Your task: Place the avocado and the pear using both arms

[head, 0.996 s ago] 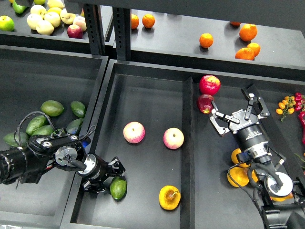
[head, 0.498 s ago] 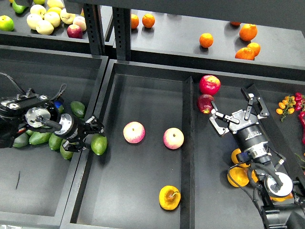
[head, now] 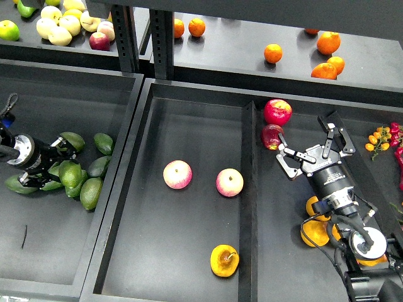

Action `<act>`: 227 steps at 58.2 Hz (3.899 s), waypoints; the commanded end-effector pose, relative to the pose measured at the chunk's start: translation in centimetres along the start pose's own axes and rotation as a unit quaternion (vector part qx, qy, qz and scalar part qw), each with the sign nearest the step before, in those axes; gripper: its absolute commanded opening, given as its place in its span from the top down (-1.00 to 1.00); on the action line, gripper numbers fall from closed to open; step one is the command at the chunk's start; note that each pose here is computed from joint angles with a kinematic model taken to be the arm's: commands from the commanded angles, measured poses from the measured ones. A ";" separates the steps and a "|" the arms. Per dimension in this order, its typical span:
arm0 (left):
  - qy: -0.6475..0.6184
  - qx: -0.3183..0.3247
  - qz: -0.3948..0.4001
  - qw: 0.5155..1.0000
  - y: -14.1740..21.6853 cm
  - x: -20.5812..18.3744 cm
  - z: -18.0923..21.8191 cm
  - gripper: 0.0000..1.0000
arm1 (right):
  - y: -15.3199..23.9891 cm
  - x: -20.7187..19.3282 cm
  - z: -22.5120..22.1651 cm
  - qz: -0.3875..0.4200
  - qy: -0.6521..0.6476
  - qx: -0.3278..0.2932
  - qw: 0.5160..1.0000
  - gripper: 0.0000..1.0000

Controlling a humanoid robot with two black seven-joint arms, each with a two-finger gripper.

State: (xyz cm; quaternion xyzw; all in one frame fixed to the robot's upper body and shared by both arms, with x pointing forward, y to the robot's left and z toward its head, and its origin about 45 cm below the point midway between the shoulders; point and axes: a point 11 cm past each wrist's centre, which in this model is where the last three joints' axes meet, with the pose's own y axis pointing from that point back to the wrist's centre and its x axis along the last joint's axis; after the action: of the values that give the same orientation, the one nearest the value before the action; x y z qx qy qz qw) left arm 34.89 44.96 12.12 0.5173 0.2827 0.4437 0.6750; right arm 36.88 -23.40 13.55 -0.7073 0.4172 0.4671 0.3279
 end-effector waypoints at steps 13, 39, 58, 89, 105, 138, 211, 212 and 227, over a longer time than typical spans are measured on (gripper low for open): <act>0.037 0.038 0.048 0.997 -0.1 3.1 -3.5 -0.09 | 0.0 0.0 0.1 0.000 0.000 -0.001 1.000 -0.99; 0.045 0.067 0.039 0.996 -2.7 1.3 -5.4 -0.12 | 0.0 0.0 0.1 0.000 0.000 -0.001 1.000 -0.99; 0.044 0.072 0.025 0.996 -3.7 0.1 -5.8 -0.18 | 0.0 -0.1 0.1 -0.002 0.000 -0.002 1.000 -0.99; 0.049 0.075 0.013 0.996 -4.5 -1.0 -6.4 -0.38 | 0.0 -0.1 0.1 -0.002 0.000 -0.003 1.000 -0.99; 0.048 0.076 0.008 0.996 -4.9 -1.5 -6.4 -0.56 | 0.0 -0.1 0.1 -0.002 0.000 -0.003 1.000 -0.99; 0.186 -0.134 -0.084 0.970 -3.6 -3.9 2.5 -0.93 | -0.1 -0.2 0.1 -0.003 0.000 -0.002 1.000 -0.99; 0.413 -0.480 -0.357 0.687 2.8 -20.4 9.7 -0.98 | -3.1 -2.8 3.8 -0.038 0.036 -0.111 0.992 -0.99; 0.413 -0.480 -0.357 0.687 2.8 -20.4 9.7 -0.98 | -3.5 -3.2 4.2 -0.043 0.041 -0.122 0.991 -0.99; 0.413 -0.475 -0.357 0.690 2.5 -20.5 9.6 -0.99 | -4.5 -4.8 3.2 -0.033 0.209 -0.327 0.921 -0.99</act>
State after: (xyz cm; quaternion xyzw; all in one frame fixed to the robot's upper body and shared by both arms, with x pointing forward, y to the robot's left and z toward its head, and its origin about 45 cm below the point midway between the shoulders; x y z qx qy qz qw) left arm 33.07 22.56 16.04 -0.2509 0.4453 0.4124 0.7541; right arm 38.61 -16.27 17.00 -0.8385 0.2992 0.4375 0.1269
